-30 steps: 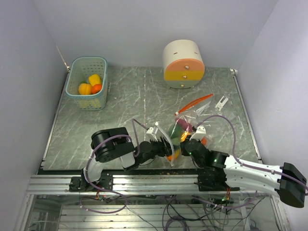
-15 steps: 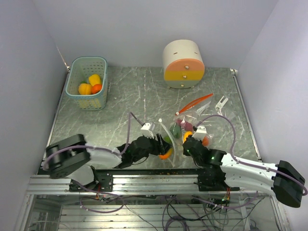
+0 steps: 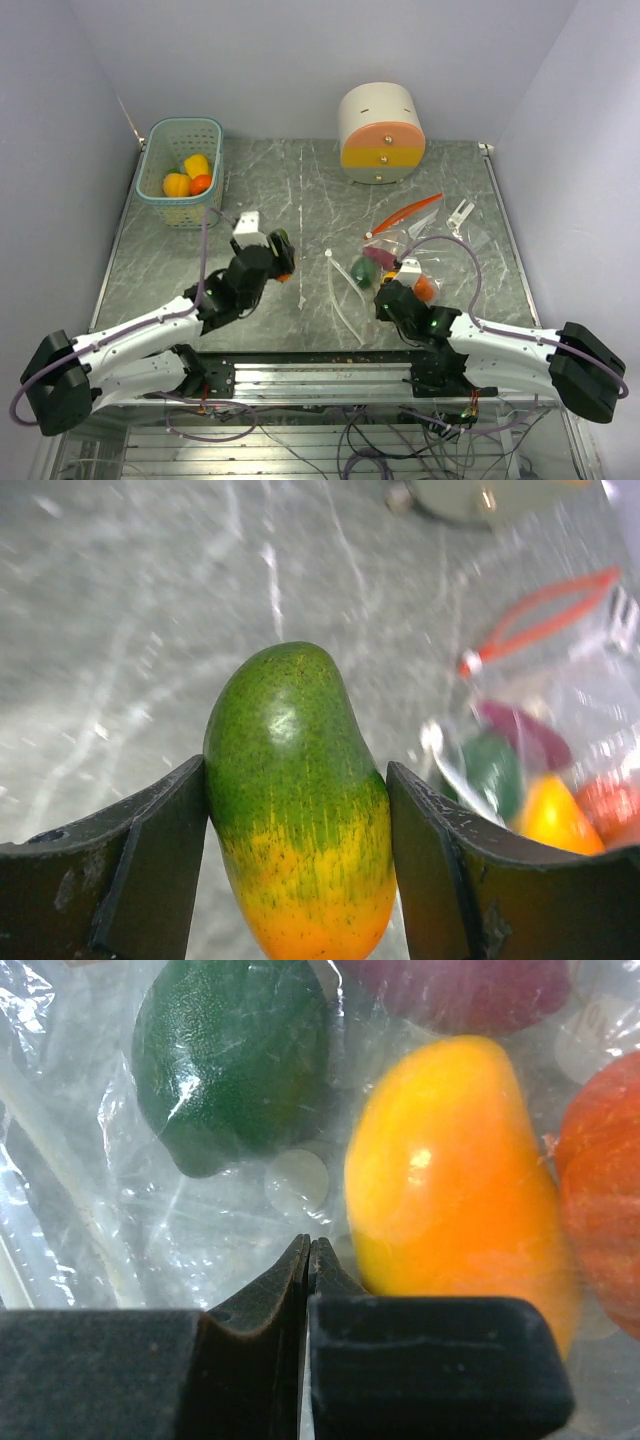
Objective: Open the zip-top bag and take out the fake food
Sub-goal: Place the fake fruit in the bin.
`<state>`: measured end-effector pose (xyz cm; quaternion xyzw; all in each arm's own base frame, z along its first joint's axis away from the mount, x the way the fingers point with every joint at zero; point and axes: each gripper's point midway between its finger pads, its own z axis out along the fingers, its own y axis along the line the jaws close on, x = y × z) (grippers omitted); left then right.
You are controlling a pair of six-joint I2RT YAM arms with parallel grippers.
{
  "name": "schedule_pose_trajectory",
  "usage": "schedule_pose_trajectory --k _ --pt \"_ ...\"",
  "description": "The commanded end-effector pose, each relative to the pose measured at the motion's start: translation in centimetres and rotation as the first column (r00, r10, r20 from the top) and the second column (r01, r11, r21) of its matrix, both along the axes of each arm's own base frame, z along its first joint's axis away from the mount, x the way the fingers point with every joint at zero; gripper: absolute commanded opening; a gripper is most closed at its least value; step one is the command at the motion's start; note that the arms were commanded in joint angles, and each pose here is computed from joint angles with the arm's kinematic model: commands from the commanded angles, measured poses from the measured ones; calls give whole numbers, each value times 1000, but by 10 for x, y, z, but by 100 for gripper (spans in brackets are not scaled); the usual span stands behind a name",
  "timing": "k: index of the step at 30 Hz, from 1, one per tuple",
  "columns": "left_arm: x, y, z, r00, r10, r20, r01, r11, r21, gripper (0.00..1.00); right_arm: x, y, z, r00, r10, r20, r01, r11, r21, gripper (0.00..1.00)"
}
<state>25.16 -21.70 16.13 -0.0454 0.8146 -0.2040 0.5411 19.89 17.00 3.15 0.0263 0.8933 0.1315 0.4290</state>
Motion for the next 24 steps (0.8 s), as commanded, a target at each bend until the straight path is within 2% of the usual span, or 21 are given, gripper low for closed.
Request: schedule_pose_trajectory --k 1,4,10,13,17,20,24 --pt "39 43 58 982 142 121 -150 987 63 46 7 11 6 999 32 24 -33 999 22 0" --pt "67 66 91 958 235 166 -250 965 78 46 7 17 3 998 53 19 -53 998 33 0" --pt "127 121 118 898 393 199 -410 910 53 48 4 22 -7 997 79 -3 -79 996 43 0" --pt "161 161 119 856 484 181 -495 869 17 48 1 20 -13 997 78 -21 -77 996 38 0" --pt "202 194 111 832 535 148 -531 845 -67 48 -2 16 -18 997 68 -29 -67 997 39 0" --pt "225 220 103 796 592 129 -586 806 -85 49 -2 13 -20 998 60 -30 -59 997 43 0" --pt "248 237 100 789 604 112 -594 797 -111 62 -2 10 -24 998 50 -42 -49 999 24 0"
